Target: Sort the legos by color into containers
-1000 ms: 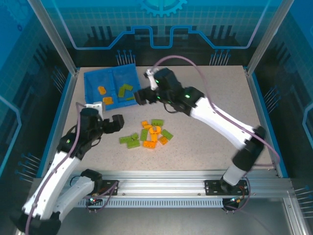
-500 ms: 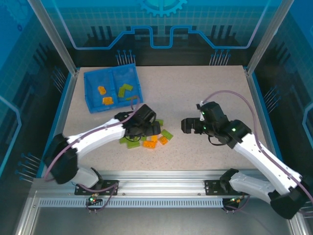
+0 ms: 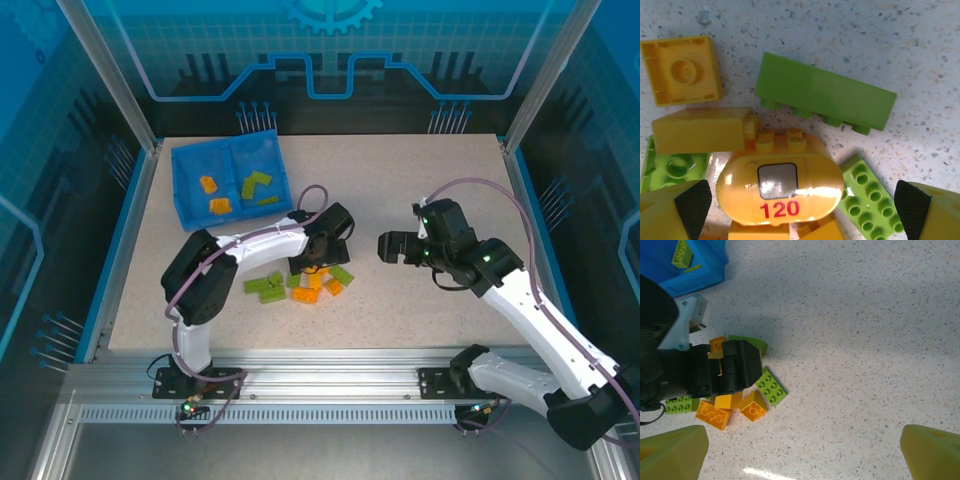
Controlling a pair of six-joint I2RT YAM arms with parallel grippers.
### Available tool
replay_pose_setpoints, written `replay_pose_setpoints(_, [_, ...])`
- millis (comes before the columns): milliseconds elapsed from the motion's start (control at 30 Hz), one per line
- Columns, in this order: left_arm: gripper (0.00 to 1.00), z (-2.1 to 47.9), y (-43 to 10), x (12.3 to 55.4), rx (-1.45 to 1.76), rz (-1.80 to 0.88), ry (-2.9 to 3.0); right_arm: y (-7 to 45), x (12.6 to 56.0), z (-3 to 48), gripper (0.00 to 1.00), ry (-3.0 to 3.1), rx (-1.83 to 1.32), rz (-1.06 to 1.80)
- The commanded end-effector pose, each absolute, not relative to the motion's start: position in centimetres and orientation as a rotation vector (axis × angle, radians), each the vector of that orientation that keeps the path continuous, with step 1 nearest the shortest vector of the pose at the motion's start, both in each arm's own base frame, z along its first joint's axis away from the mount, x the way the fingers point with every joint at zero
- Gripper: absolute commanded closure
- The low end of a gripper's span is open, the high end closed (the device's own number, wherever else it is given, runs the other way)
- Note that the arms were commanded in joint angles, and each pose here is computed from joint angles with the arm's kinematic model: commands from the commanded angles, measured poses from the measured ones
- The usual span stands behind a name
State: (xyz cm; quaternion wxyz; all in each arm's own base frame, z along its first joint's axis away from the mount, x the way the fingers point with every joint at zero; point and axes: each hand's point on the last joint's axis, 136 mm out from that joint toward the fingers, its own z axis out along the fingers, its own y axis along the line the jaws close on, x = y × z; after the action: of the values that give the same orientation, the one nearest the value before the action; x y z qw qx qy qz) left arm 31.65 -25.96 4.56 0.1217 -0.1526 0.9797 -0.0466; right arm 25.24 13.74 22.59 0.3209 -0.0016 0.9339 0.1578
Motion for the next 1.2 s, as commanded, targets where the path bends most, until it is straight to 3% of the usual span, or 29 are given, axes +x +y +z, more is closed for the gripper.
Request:
replay_pose_setpoints(0, [0.05,3.8,-25.1,31.1,-0.489,-0.043,2.886,14.4,25.8,24.0,0.0,2.436,-0.042,0.46])
replay_pose_setpoints(400, [0.25,2.1,-25.0,31.7,-0.4,0.044,2.907,15.0,25.0,22.9,0.0,2.492,-0.04,0.518])
replay_pose_setpoints(633, [0.31,2.6,-24.6,33.1,-0.358,0.082,2.874,14.5,24.4,23.4,0.0,2.481,-0.023,0.52])
replay_pose_setpoints(933, [0.46,1.9,-24.5,33.1,-0.342,0.059,2.915,15.8,23.5,22.9,0.0,2.511,-0.069,0.623])
replay_pose_setpoints(1167, [0.49,7.6,-25.8,34.0,-0.28,-0.102,2.838,16.9,23.1,23.7,0.0,2.477,-0.084,0.723])
